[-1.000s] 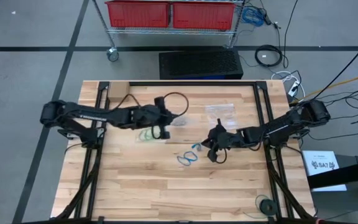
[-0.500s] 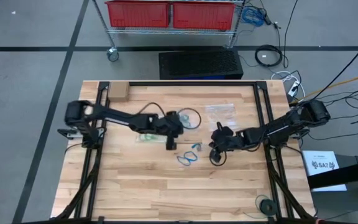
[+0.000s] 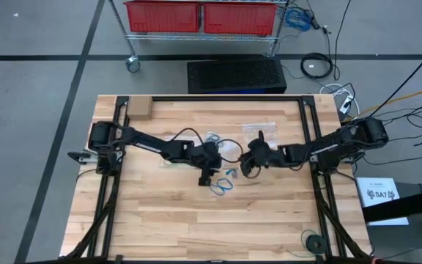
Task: Sort rubber bands
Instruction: Put the blue rubber band in the transparent zip bag, then close the center transparent zip bag
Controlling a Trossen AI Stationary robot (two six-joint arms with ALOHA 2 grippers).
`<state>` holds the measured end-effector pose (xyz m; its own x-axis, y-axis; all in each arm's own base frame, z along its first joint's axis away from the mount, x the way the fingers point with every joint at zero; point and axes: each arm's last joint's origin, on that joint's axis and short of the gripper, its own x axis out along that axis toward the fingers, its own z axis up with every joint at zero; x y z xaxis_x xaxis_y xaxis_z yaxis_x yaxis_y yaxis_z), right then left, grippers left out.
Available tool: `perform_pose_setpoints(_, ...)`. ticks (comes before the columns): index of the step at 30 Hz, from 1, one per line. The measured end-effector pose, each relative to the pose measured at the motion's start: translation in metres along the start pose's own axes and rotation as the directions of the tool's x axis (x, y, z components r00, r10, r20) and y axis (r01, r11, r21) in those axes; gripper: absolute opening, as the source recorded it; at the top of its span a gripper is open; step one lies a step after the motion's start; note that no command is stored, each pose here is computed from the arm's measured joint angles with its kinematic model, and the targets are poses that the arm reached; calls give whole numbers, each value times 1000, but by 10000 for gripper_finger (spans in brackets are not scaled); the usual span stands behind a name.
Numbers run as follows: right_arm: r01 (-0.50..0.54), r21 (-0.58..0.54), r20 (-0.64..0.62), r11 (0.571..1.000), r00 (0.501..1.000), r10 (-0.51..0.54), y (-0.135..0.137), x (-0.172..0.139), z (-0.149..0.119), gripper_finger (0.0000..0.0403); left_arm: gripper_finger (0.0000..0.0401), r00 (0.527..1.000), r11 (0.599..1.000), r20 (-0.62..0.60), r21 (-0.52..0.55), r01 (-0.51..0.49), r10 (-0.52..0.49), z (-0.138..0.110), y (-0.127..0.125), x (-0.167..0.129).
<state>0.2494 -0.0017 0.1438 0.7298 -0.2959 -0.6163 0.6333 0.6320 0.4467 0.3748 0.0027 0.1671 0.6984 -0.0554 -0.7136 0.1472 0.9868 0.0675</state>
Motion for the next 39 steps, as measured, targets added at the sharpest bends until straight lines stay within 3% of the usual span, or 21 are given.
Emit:
perform_pose_setpoints(4,85,65,9,994,996,-86,-18,15,9,141,167,999,1000,42,4,27,-28,12,0,-16)
perform_pose_setpoints(8,106,112,32,988,993,-110,-29,32,12,172,162,998,1000,57,6,27,-27,18,1,-35)
perform_pose_setpoints(16,129,145,64,981,988,-140,-35,70,11,176,86,992,996,94,4,89,-89,10,14,-57)
perform_pose_setpoints(23,187,61,74,980,979,-191,-22,98,18,134,20,982,983,106,-79,165,-156,-4,32,-59)
perform_pose_setpoints(30,178,-103,82,979,982,-170,-10,96,23,11,8,977,975,136,-123,184,-167,-6,48,-67)
perform_pose_setpoints(39,129,-252,160,959,983,-90,16,62,40,2,3,975,978,201,-165,125,-91,-3,69,-91)
